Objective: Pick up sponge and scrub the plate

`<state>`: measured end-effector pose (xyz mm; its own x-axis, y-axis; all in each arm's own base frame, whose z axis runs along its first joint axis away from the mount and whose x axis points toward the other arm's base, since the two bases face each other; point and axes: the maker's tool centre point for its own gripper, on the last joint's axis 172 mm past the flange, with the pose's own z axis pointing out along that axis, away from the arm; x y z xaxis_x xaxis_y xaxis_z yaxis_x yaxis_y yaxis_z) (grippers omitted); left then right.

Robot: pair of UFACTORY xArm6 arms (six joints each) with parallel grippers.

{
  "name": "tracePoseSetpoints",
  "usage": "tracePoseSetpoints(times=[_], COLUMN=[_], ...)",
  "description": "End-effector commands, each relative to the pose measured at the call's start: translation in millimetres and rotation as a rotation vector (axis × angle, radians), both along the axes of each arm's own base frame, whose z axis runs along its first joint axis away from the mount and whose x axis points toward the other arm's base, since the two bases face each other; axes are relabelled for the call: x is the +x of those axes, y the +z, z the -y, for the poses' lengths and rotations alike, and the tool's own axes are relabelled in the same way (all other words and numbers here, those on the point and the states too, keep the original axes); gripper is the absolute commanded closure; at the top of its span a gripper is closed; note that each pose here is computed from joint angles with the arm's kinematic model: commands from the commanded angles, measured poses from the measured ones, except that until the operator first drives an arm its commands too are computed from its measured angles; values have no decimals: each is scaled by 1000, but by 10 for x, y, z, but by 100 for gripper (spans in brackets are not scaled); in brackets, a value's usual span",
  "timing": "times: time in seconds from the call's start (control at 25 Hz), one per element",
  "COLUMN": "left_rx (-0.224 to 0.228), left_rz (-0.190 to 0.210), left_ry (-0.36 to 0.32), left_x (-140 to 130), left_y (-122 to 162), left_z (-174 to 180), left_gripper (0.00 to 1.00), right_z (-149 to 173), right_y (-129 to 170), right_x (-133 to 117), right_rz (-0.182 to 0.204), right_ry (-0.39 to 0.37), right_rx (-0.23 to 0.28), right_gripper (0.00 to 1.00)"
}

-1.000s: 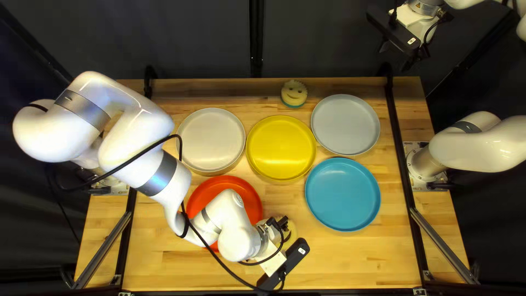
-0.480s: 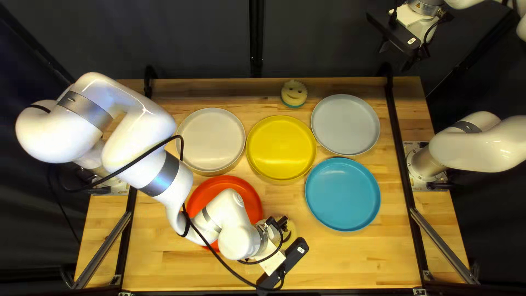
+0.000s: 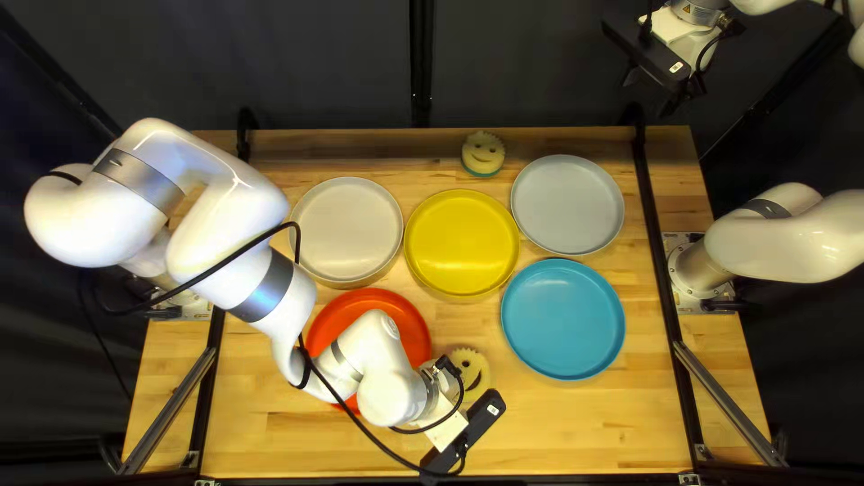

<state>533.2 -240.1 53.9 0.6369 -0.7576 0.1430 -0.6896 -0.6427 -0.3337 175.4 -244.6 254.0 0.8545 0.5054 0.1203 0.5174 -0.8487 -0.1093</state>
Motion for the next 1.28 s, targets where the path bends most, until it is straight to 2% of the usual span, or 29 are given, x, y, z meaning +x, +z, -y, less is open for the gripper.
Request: tracePoseSetpoints(times=[0.04, 0.4, 0.56, 0.72, 0.84, 1.08, 1.28], left_rx=[10, 41, 42, 39, 38, 36, 29], left_rz=[-6, -35, -61, -82, -87, -72, -63], left_ry=[5, 42, 76, 100, 110, 110, 108], left_x=[-55, -223, -353, -369, -354, -283, -215], left_y=[141, 495, 549, 626, 656, 620, 588], left_z=[-109, -595, -1035, -1457, -1647, -1801, -1777], left_gripper=[100, 100, 100, 100, 100, 100, 100], right_z=[0, 0, 0, 0, 0, 0, 0], right_y=[0, 0, 0, 0, 0, 0, 0], right_x=[0, 0, 0, 0, 0, 0, 0], right_rz=[0, 0, 0, 0, 0, 0, 0], right_ry=[0, 0, 0, 0, 0, 0, 0], right_rx=[0, 0, 0, 0, 0, 0, 0], right_gripper=[0, 0, 0, 0, 0, 0, 0])
